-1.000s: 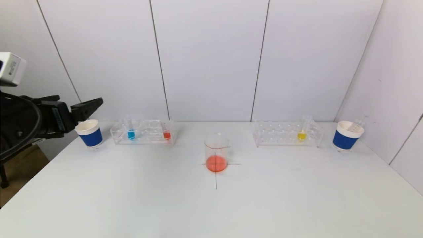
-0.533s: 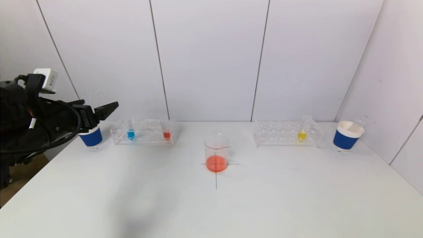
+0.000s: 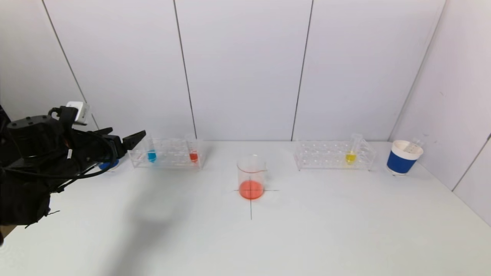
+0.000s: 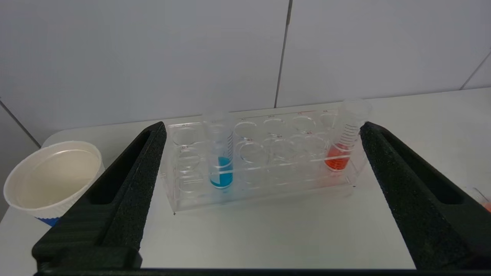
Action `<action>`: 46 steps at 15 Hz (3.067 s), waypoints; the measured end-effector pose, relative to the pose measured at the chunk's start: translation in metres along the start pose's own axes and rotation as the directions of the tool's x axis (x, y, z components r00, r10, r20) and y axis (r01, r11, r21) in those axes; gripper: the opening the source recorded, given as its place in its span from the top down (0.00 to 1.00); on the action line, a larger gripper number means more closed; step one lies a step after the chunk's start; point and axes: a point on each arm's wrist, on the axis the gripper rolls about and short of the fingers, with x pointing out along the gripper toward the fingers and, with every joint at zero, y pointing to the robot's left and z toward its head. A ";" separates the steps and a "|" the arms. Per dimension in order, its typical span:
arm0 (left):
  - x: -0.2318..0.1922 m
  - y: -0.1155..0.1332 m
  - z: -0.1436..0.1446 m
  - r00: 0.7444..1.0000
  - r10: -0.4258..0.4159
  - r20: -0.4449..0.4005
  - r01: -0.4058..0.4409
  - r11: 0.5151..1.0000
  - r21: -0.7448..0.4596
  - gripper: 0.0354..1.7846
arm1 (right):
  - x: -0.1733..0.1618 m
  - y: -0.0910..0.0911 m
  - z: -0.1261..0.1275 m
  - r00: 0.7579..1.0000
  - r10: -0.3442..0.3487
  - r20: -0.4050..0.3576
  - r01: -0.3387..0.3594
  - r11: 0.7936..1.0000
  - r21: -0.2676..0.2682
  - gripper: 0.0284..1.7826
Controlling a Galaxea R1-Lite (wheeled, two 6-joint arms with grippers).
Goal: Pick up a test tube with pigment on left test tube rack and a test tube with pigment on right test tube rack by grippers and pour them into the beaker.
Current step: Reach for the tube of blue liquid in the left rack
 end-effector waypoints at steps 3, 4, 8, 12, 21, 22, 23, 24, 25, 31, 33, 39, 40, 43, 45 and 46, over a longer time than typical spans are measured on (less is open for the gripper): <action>0.015 0.007 -0.023 1.000 0.002 -0.007 -0.002 1.000 0.001 0.01 | 0.000 0.000 0.000 1.000 0.000 0.000 0.000 1.000 0.000 0.01; 0.019 0.009 -0.030 1.000 0.003 -0.008 -0.003 1.000 0.001 0.01 | 0.000 0.000 0.000 1.000 0.000 0.000 0.000 1.000 0.000 0.01; 0.032 0.019 -0.051 1.000 0.018 -0.018 -0.019 1.000 -0.003 0.01 | 0.000 0.000 0.000 1.000 0.000 0.000 0.000 1.000 0.000 0.01; 0.042 0.029 -0.065 0.999 0.029 -0.039 -0.029 1.000 -0.008 0.01 | 0.000 0.000 0.000 1.000 0.000 0.000 0.000 1.000 0.000 0.01; 0.060 0.035 -0.076 0.999 0.023 -0.037 -0.023 1.000 -0.001 0.01 | 0.000 0.000 0.000 1.000 0.000 0.000 0.000 1.000 0.000 0.01; 0.062 0.036 -0.077 0.999 0.022 -0.037 -0.022 1.000 -0.001 0.01 | 0.000 0.000 0.000 1.000 0.000 0.000 0.000 1.000 0.000 0.01; 0.063 0.036 -0.078 0.999 0.022 -0.036 -0.022 1.000 -0.001 0.01 | 0.000 0.000 0.000 1.000 0.000 0.000 0.000 1.000 0.000 0.01; 0.065 0.037 -0.079 0.999 0.022 -0.034 -0.022 1.000 0.000 0.01 | 0.000 0.000 0.000 1.000 0.000 0.000 0.000 1.000 0.000 0.01; 0.067 0.038 -0.079 0.999 0.023 -0.033 -0.023 1.000 0.000 0.01 | 0.000 0.000 0.000 1.000 0.000 0.000 0.000 1.000 0.000 0.01; 0.079 0.040 -0.082 1.000 0.024 -0.010 -0.024 1.000 0.018 0.01 | 0.000 0.000 0.000 1.000 0.000 0.000 0.000 1.000 0.000 0.01; 0.082 0.041 -0.084 1.000 0.023 -0.007 -0.023 1.000 0.020 0.01 | 0.000 0.000 0.000 1.000 0.000 0.000 0.000 1.000 0.000 0.01; 0.093 0.043 -0.088 1.000 0.021 0.008 -0.021 0.999 0.027 0.01 | 0.000 0.000 0.000 1.000 0.000 0.000 0.000 1.000 0.000 0.01; 0.095 0.043 -0.089 1.000 0.021 0.007 -0.021 0.999 0.026 0.01 | 0.000 0.000 0.000 1.000 0.000 0.000 0.000 1.000 0.000 0.01; 0.097 0.043 -0.091 1.000 0.019 0.005 -0.019 0.999 0.032 0.01 | 0.000 0.000 0.000 1.000 0.000 0.000 0.000 1.000 0.000 0.01; 0.099 0.044 -0.091 1.000 0.025 0.011 -0.025 0.999 0.034 0.01 | 0.000 0.000 0.000 1.000 0.000 -0.001 0.000 1.000 0.000 0.01; 0.100 0.044 -0.090 0.999 0.035 0.015 -0.035 0.999 0.036 0.01 | 0.000 0.000 0.000 1.000 0.000 0.000 0.000 1.000 0.000 0.01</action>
